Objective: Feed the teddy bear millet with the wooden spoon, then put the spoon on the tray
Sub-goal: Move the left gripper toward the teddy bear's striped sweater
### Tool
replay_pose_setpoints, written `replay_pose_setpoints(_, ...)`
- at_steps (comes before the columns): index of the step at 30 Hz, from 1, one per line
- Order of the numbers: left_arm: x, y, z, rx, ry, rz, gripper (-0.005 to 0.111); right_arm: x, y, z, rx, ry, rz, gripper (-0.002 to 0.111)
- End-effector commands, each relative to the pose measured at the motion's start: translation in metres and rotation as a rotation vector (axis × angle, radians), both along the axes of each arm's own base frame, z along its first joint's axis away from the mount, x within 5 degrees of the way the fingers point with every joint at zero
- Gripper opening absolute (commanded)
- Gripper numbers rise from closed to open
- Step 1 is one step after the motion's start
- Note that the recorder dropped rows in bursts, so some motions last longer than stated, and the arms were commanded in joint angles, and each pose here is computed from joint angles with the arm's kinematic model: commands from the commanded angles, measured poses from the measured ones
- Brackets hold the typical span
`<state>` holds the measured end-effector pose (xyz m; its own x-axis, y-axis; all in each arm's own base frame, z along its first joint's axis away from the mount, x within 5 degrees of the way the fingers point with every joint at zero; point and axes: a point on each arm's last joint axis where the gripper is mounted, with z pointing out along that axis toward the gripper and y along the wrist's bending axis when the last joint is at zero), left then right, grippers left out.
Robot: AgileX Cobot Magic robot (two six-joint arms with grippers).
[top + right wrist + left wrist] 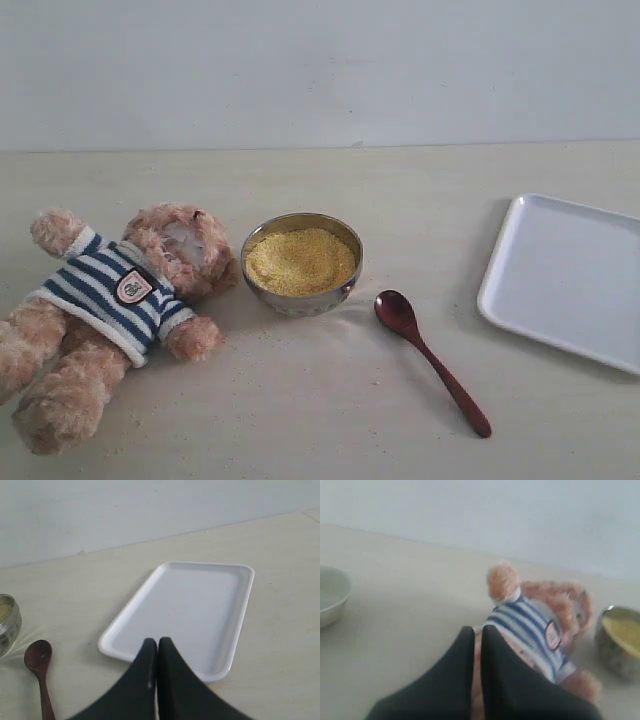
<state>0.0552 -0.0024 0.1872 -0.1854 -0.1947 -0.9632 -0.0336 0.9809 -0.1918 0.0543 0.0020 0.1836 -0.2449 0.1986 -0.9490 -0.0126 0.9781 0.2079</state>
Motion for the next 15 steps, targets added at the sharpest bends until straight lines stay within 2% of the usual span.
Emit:
replay_pose_setpoints(1,0.001,0.000,0.018,-0.342,-0.182,0.037,0.005,0.000,0.000,0.001,0.002,-0.009,0.001,0.000)
replay_pose_setpoints(3,0.001,0.003,0.023,-0.435,-0.247,0.066,0.005,0.000,0.000,0.000,0.000,0.006,-0.001,0.000)
replay_pose_setpoints(7,-0.002,0.016,0.039,-0.434,-0.449,0.165,0.005,0.000,0.000,0.000,0.001,-0.001,0.000,0.000)
replay_pose_setpoints(11,-0.023,0.037,0.072,-0.554,-0.883,0.317,0.005,0.000,0.000,0.000,0.001,-0.001,0.000,0.000)
replay_pose_setpoints(12,-0.031,0.040,0.083,-0.549,-0.987,0.337,0.005,0.000,0.000,0.000,0.001,-0.001,0.000,0.000)
replay_pose_setpoints(13,-0.034,0.042,0.095,-0.520,-1.039,0.355,0.005,0.000,0.000,0.000,0.001,-0.001,0.000,0.000)
replay_pose_setpoints(15,-0.027,0.040,0.125,-0.410,-1.024,0.368,0.005,0.000,0.000,0.000,0.001,-0.001,0.000,0.000)
